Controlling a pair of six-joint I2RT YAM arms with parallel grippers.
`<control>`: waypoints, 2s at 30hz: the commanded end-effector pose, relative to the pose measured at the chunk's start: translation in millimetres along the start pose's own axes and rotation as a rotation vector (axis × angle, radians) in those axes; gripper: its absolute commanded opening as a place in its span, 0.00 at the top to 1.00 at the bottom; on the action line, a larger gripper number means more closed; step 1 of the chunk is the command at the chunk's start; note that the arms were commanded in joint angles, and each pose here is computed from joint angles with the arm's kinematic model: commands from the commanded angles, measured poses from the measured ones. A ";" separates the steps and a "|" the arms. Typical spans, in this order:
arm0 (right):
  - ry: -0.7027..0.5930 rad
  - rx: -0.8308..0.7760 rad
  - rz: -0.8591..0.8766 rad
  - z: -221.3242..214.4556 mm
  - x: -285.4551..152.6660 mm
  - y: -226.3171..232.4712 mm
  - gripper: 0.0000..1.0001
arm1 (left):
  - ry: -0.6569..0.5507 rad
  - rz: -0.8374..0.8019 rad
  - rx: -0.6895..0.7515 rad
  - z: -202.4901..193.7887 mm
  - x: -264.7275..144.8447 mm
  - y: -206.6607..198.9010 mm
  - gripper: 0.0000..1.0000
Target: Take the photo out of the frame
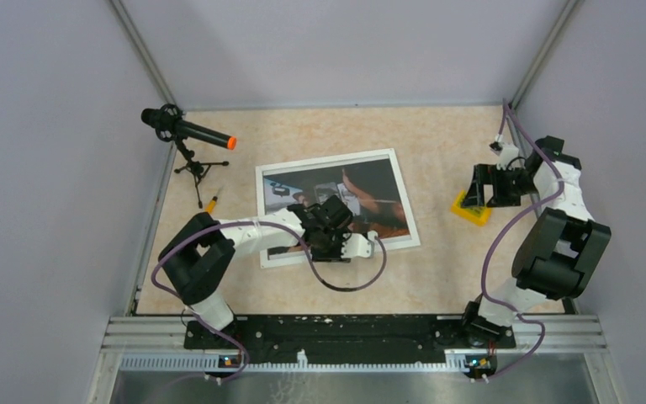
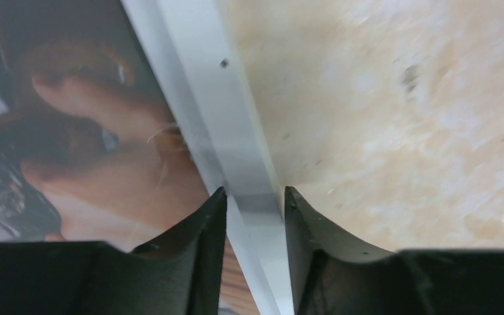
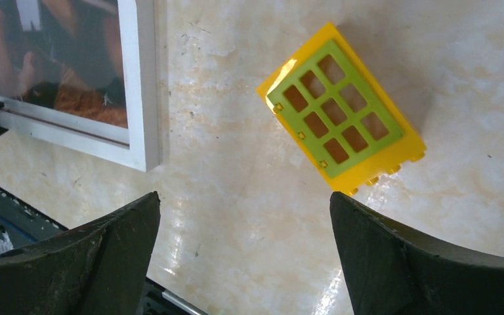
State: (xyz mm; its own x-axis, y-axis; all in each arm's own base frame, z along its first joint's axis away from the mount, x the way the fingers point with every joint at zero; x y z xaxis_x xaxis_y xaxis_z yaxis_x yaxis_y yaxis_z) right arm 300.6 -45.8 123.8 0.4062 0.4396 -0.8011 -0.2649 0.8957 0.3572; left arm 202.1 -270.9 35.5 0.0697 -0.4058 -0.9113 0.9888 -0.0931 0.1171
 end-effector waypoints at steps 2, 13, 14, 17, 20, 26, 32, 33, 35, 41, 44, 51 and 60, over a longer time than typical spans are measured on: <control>-0.034 0.017 0.075 8.2 5.9 21.0 0.01 | -0.050 -0.035 -0.045 10.5 -19.0 20.2 0.42; -0.065 0.090 0.143 9.3 13.2 35.1 0.01 | -0.039 0.050 -0.277 25.3 2.3 48.2 0.32; -0.065 0.095 0.146 9.2 14.1 35.9 0.01 | -0.025 0.044 -0.290 23.6 4.8 47.0 0.33; -0.070 0.104 0.147 9.2 15.6 36.1 0.01 | -0.004 0.044 -0.302 21.3 10.8 42.1 0.33; -0.068 0.116 0.157 7.4 18.8 38.5 0.01 | 0.038 0.042 -0.258 16.1 20.1 28.5 0.32; -0.061 0.129 0.172 4.5 22.3 40.8 0.01 | 0.039 -0.011 -0.191 26.3 19.8 0.6 0.29; -0.061 0.128 0.175 4.2 23.1 41.0 0.01 | 0.027 0.002 -0.202 31.1 3.0 1.9 0.29; -0.063 0.131 0.177 4.2 23.6 41.2 0.01 | 0.048 0.012 -0.210 25.5 5.6 2.2 0.28; -0.066 0.140 0.181 3.9 24.9 42.0 0.01 | 0.117 0.045 -0.227 9.3 15.5 4.2 0.29; -0.067 0.161 0.211 2.8 33.5 50.2 0.01 | 0.235 0.125 -0.236 -15.1 40.1 12.0 0.44; -0.058 0.178 0.248 1.4 39.2 56.7 0.01 | 0.223 0.130 -0.235 -7.7 38.6 14.0 0.65; -0.030 0.232 0.316 -7.9 52.6 63.5 0.01 | 0.124 0.132 -0.239 20.5 6.2 18.7 1.00; 0.028 0.310 0.480 -24.3 68.0 88.9 0.01 | -0.071 0.159 -0.184 57.9 -43.7 21.9 1.00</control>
State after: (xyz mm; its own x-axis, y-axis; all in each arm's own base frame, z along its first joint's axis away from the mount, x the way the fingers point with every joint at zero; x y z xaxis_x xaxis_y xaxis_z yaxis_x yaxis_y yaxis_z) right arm 284.1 41.2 83.0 0.3040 0.7321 -0.6096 -0.1065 0.6620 0.7419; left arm 211.0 -293.6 50.0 0.1810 -0.3163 -0.9312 0.9775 0.1624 0.1348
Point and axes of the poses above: each gripper's point midway between its finger pads, its own x axis out along the fingers, its own y axis along the line the jaws close on, z = x × y, the point moved 1 cm from there along -x, back along the fingers, and after that the axes turned 2 degrees about -x, right-handed, at the moved point
